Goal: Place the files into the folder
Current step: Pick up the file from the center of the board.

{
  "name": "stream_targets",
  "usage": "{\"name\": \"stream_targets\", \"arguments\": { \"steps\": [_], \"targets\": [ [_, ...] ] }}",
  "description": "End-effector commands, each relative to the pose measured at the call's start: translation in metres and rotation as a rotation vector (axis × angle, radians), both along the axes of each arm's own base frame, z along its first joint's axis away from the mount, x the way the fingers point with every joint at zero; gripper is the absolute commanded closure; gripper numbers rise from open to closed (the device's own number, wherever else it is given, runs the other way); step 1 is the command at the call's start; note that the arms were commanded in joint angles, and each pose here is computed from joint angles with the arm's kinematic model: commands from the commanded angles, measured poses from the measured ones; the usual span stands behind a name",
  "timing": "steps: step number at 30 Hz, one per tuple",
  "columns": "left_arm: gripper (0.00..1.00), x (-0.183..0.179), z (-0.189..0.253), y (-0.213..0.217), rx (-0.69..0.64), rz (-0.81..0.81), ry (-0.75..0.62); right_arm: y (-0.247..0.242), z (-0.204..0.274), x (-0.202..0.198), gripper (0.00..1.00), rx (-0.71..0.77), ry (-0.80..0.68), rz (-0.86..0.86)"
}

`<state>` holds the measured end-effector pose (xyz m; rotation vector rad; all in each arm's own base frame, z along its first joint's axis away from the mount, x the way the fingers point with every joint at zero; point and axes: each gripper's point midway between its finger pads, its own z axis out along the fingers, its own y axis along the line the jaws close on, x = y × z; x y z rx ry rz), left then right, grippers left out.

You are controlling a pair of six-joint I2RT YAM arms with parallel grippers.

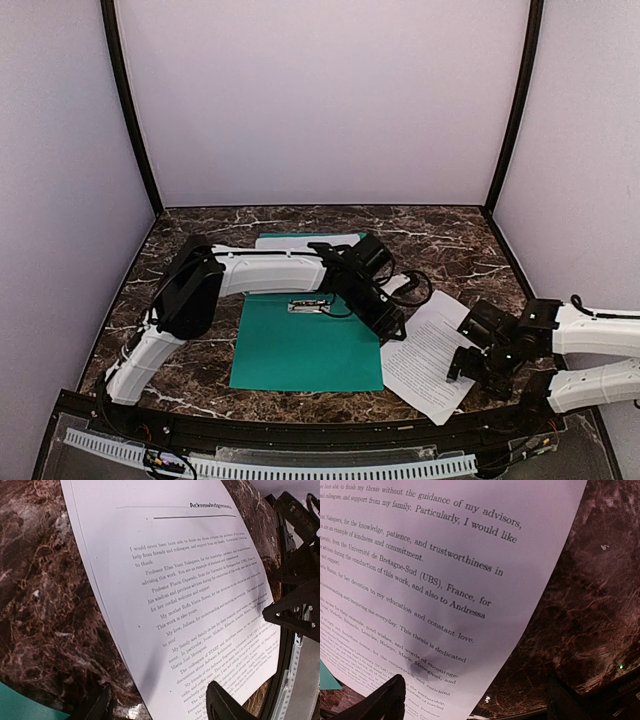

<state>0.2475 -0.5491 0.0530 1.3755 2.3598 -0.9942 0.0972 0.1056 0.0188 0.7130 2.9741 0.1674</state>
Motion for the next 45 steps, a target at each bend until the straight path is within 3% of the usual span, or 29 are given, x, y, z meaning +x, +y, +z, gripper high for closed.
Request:
{"name": "stream_targets", "arguments": {
  "steps": [1, 9, 20, 27, 34, 40, 45],
  "targets": [
    [0.38, -0.018, 0.004, -0.003, 0.002, -0.039, 0.056, 0.004, -0.006, 0.002, 0.08, 0.030, -0.035, -0.050],
    [0.51, -0.028, -0.019, 0.000, 0.043, -0.046, 0.118, 0.019, -0.011, 0.010, 0.16, 0.092, -0.057, -0.060],
    [0.58, -0.035, -0.031, 0.005, 0.072, -0.041, 0.169, 0.026, -0.014, 0.023, 0.29, 0.097, -0.100, -0.073],
    [0.60, -0.032, -0.031, 0.007, 0.082, -0.034, 0.155, 0.019, -0.004, 0.029, 0.46, 0.093, -0.161, -0.093],
    [0.60, -0.031, -0.029, 0.007, 0.079, -0.032, 0.149, 0.021, 0.005, 0.040, 0.72, 0.099, -0.226, -0.072],
    [0.60, -0.021, -0.008, 0.007, 0.045, -0.019, 0.119, 0.022, 0.022, 0.052, 0.90, 0.045, -0.264, -0.027],
    [0.60, -0.001, 0.023, 0.017, -0.002, 0.008, 0.073, 0.019, 0.048, 0.066, 1.00, -0.007, -0.321, 0.029]
  ]
}}
